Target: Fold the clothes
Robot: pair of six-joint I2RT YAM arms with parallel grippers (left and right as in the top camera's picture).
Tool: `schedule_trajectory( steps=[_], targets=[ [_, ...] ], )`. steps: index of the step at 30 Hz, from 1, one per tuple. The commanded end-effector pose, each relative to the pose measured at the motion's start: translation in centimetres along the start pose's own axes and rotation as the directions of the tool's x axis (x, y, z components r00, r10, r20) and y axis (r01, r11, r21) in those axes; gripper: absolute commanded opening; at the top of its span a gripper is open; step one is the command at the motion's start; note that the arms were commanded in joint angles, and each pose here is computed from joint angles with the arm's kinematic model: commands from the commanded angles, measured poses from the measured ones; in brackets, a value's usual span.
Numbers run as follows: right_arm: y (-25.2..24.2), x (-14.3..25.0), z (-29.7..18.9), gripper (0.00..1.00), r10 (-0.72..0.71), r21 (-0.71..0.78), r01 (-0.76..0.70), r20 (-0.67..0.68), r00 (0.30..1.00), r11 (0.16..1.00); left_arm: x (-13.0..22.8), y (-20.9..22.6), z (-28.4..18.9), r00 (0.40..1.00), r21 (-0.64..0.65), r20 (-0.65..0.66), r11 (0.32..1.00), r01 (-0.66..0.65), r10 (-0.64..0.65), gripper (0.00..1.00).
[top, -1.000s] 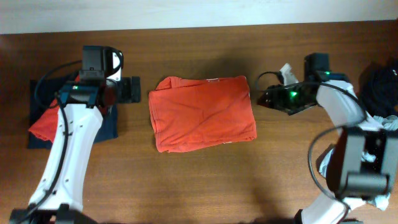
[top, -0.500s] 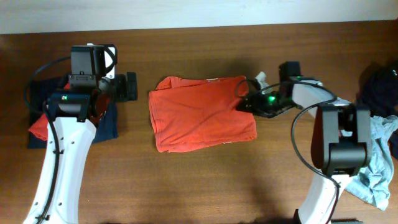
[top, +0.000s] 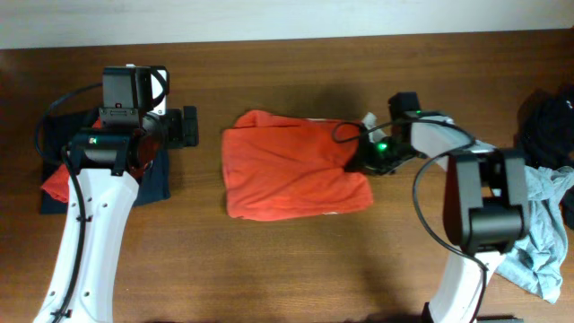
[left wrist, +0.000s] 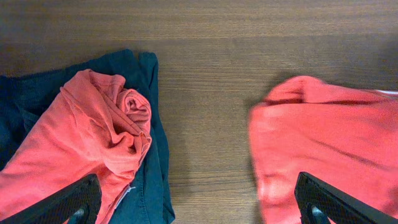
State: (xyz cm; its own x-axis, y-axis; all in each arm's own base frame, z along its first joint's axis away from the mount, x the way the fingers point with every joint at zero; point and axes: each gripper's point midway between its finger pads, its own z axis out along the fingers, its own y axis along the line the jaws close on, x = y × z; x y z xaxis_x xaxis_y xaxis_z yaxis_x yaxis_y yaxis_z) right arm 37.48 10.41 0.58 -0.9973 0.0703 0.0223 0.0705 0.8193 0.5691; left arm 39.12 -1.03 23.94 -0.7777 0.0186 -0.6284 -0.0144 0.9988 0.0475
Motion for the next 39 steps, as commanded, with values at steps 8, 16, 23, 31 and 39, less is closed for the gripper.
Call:
schedule_trajectory(
  steps=[8, 16, 23, 31, 39],
  targets=[
    [-1.3, -2.6, -14.2, 0.04, -0.056, 0.429, -0.041, 0.212, 0.976, 0.902, -1.6, 0.3, -1.1, 0.998, -0.009, 0.064, 1.0, 0.007, -0.007, 0.99],
    [5.2, -2.6, -11.2, 0.04, -0.215, 0.422, 0.136, 0.146, 0.966, 0.896, -1.8, 0.3, -1.1, 0.998, -0.009, 0.069, 1.0, 0.008, -0.007, 0.99],
    [9.3, -1.8, -4.6, 0.05, -0.333, 0.409, 0.288, 0.043, 0.942, 0.866, -1.8, 0.3, -1.1, 0.998, -0.009, 0.068, 1.0, 0.008, -0.007, 0.99],
    [11.6, -0.4, 0.4, 0.08, -0.427, 0.41, 0.406, -0.043, 0.903, 0.817, -1.8, 0.3, -1.1, 0.998, -0.009, 0.068, 1.0, 0.008, -0.007, 0.99],
    [13.4, 0.0, 1.9, 0.13, -0.48, 0.399, 0.455, -0.041, 0.876, 0.796, -1.7, 0.3, -1.1, 0.998, -0.008, 0.068, 1.0, 0.008, -0.007, 0.99]
  ],
)
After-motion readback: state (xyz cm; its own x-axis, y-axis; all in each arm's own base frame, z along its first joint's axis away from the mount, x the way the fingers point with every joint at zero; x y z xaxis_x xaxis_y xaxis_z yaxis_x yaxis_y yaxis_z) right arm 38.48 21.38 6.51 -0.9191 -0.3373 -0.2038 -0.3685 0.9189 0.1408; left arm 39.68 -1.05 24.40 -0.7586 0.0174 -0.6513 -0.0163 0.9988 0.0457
